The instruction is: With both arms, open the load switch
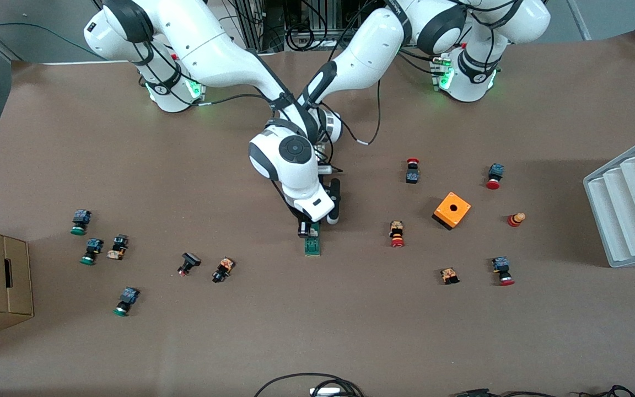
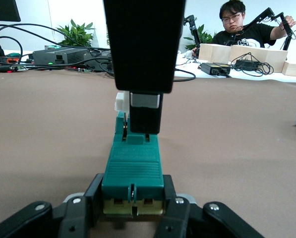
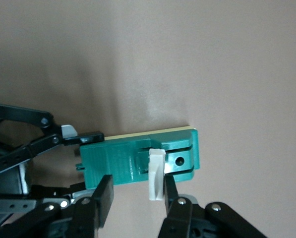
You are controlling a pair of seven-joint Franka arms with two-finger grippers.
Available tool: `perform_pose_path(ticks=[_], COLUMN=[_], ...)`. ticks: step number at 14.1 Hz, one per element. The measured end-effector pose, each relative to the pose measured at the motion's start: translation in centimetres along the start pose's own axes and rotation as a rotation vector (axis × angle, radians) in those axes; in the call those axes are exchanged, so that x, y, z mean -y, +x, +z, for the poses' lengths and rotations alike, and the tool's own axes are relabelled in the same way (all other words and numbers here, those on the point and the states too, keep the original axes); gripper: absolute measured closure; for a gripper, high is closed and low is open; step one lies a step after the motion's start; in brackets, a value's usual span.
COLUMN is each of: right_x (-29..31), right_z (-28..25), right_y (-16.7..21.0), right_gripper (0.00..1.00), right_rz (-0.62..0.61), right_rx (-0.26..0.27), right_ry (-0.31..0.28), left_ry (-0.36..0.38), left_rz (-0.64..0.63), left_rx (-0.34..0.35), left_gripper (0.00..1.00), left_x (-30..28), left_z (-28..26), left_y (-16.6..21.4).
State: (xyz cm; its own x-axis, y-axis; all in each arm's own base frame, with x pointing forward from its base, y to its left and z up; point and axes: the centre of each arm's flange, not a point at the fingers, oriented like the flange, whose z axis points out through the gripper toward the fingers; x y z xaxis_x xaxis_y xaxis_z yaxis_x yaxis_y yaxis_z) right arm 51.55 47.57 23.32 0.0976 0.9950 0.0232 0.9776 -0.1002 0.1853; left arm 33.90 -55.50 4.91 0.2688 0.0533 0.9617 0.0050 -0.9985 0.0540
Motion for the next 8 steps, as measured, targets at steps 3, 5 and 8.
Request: perform_pose_path(ticks=[3, 5, 8], right_x=[0.13, 0.16, 0.25], right_z=[-0.02, -0.01, 0.0], right_y=[-0.08, -0.07, -0.04], right_gripper=[0.52, 0.52, 0.53], right_rz=[-0.001, -0.007, -0.012], right_rx=[0.001, 0.004, 0.005], right_ry=[0.002, -0.001, -0.002], left_ry=[0.0, 0.0, 0.0], left_rz=[0.0, 0.0, 0.0], left_rx=[0.0, 0.0, 0.0], left_gripper=[0.48, 0.48, 0.48], left_x=[0.0, 0.0, 0.0], left_z=[0.0, 0.0, 0.0], left_y=[0.0, 0.0, 0.0])
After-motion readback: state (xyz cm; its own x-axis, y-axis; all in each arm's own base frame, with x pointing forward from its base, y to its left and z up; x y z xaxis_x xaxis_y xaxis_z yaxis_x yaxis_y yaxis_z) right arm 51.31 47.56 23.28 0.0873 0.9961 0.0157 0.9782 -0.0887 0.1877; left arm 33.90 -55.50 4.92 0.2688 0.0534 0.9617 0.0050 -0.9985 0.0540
